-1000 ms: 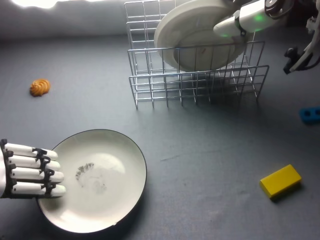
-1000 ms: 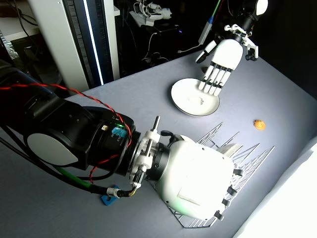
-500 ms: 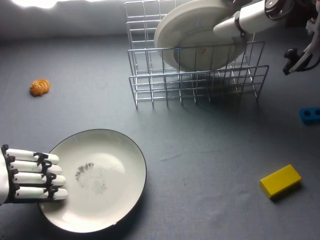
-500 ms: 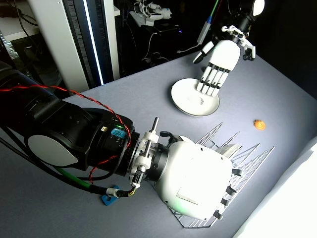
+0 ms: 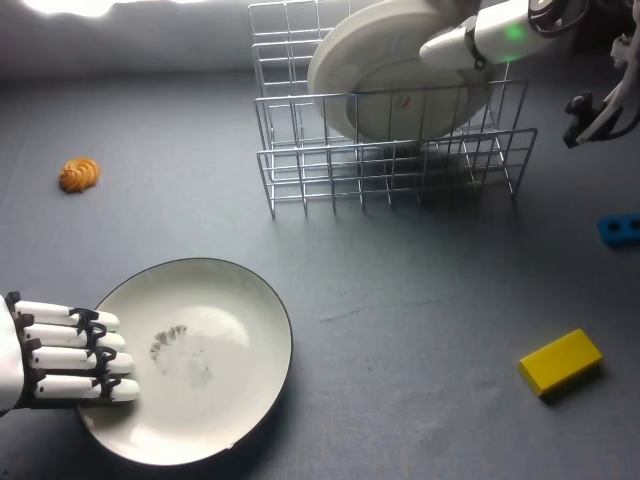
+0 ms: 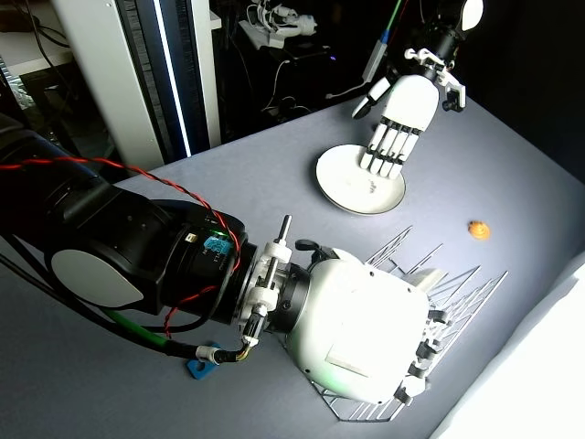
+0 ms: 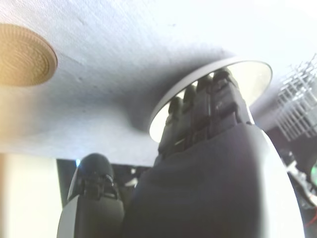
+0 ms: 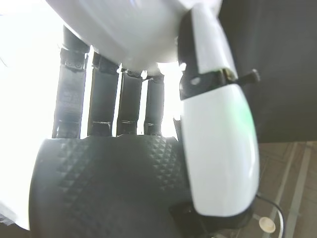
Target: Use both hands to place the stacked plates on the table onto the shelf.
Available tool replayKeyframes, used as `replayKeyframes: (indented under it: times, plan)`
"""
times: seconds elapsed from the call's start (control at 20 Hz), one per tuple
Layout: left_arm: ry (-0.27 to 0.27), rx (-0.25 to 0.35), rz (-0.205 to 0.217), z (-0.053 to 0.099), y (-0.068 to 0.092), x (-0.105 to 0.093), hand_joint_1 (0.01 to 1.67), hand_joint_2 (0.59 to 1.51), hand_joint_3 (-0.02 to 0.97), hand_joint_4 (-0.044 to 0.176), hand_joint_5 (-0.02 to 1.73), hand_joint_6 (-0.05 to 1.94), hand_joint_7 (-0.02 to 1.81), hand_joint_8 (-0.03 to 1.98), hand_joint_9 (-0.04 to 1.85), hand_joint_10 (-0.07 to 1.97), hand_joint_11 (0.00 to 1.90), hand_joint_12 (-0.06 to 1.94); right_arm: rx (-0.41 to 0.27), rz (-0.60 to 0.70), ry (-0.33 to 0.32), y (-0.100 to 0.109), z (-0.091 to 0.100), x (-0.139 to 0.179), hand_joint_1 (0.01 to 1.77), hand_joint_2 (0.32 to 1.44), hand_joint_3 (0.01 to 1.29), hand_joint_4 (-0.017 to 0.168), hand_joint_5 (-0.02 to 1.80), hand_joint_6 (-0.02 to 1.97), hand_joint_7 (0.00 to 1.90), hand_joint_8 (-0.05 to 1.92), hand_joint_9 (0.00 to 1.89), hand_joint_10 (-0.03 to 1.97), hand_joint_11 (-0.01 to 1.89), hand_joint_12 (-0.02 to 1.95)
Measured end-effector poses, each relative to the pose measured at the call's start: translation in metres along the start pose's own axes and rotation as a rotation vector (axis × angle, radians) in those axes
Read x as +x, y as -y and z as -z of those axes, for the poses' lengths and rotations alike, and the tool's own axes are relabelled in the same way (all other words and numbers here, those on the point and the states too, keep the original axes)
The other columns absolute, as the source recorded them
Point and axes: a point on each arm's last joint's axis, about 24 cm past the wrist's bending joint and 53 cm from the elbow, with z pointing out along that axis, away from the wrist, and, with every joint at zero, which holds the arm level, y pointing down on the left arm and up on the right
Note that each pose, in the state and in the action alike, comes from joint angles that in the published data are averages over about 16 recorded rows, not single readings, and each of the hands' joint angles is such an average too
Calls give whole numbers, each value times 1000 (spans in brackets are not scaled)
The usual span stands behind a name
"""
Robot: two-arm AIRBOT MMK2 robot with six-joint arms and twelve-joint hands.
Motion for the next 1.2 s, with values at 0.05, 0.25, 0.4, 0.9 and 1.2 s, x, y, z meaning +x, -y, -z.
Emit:
replayKeyframes:
  times: [0.05, 0.25, 0.4, 0.9, 1.2]
  plan:
    - [7, -1, 4, 1, 0, -2, 19, 1185, 10, 5, 24, 3, 18, 10, 18, 6, 16, -11, -3, 2, 1, -1, 0, 0, 1141, 1013, 14, -3, 879, 470, 968, 308, 1079, 7, 629, 1240]
    - [34, -10, 17, 5, -5, -10, 19, 1184, 10, 5, 25, 3, 17, 10, 18, 6, 16, -2, -25, 17, 5, -7, 0, -2, 1114, 1009, 16, -4, 841, 246, 922, 95, 974, 12, 507, 1280]
    - [48, -21, 21, 8, -8, -15, 18, 1184, 9, 5, 26, 3, 17, 10, 18, 4, 16, 4, -57, 45, 5, -18, 1, -3, 1098, 1001, 16, -3, 820, 107, 889, 6, 913, 14, 427, 1293]
    - [32, -59, 29, 9, -15, -10, 18, 1187, 10, 4, 27, 3, 18, 11, 8, -5, 15, -1, -243, 316, -69, -82, 15, 45, 1081, 997, 16, -1, 701, 52, 720, 1, 735, 12, 255, 1278]
    - [4, -68, 47, 2, -13, 2, 17, 1189, 10, 1, 16, -5, 17, 11, 1, -12, 14, -13, -350, 491, -147, -115, 36, 105, 1101, 973, 16, 1, 427, 45, 416, 0, 423, 12, 129, 801]
